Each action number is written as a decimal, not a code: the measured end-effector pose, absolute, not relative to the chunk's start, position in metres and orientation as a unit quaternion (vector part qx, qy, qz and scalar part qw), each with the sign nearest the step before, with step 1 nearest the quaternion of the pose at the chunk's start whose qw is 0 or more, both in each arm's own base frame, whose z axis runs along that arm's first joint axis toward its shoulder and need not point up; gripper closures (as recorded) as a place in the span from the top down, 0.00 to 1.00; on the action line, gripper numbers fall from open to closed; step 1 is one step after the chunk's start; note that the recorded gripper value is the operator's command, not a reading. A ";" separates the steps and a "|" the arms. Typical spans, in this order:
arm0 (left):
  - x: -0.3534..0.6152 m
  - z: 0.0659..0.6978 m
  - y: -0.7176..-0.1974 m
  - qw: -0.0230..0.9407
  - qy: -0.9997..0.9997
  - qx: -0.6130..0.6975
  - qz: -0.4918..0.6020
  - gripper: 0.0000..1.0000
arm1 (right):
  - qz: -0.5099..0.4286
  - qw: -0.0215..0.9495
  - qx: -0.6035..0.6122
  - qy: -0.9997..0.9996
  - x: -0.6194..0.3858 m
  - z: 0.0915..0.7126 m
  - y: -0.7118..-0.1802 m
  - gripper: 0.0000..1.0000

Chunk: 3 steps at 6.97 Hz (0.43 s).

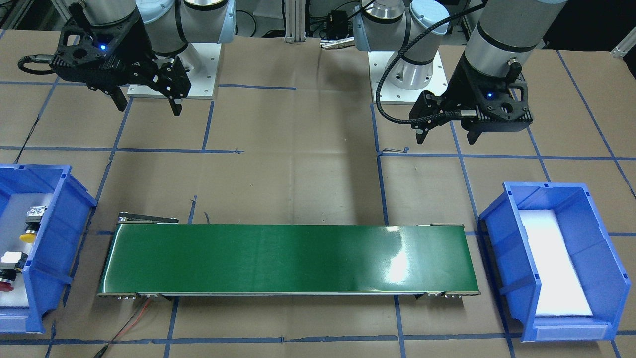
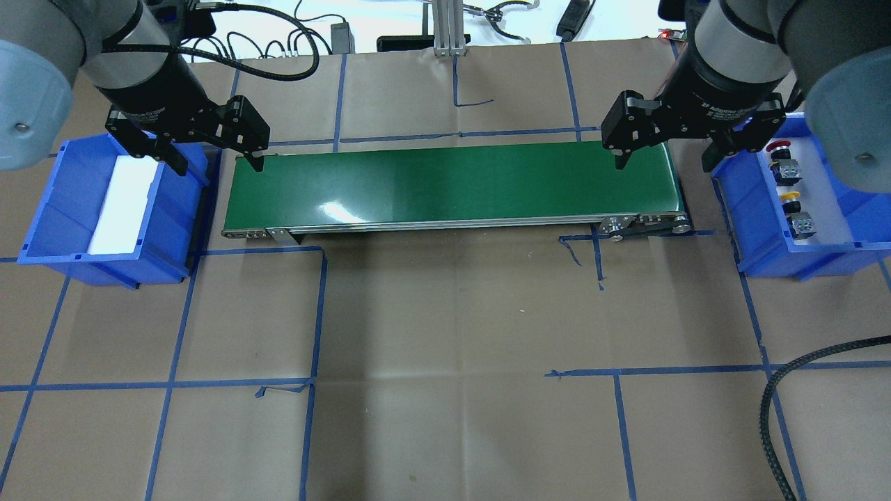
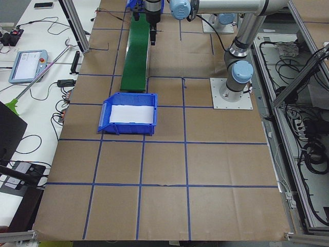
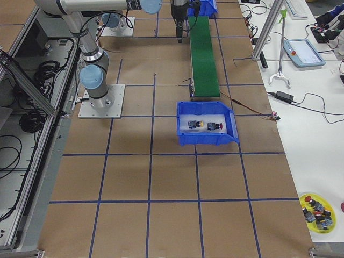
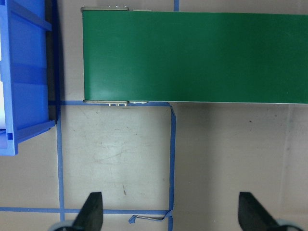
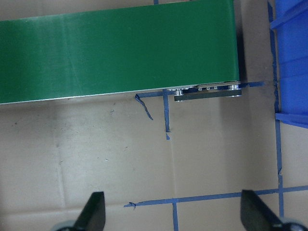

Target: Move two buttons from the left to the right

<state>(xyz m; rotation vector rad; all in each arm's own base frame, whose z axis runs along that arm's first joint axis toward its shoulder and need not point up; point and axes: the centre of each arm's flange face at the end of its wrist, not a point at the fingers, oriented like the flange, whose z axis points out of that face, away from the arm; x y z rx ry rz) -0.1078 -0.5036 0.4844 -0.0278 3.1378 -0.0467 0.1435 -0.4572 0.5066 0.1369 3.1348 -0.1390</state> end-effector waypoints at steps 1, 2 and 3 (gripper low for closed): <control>-0.108 0.485 -0.504 0.002 1.000 -0.009 -0.015 1.00 | -0.043 0.001 0.044 0.998 0.144 0.506 -0.457 1.00; -0.108 0.485 -0.504 0.002 1.000 -0.009 -0.015 1.00 | -0.043 0.002 0.043 0.998 0.144 0.505 -0.458 1.00; -0.108 0.485 -0.504 0.002 1.000 -0.009 -0.015 1.00 | -0.042 0.002 0.043 0.998 0.144 0.505 -0.458 1.00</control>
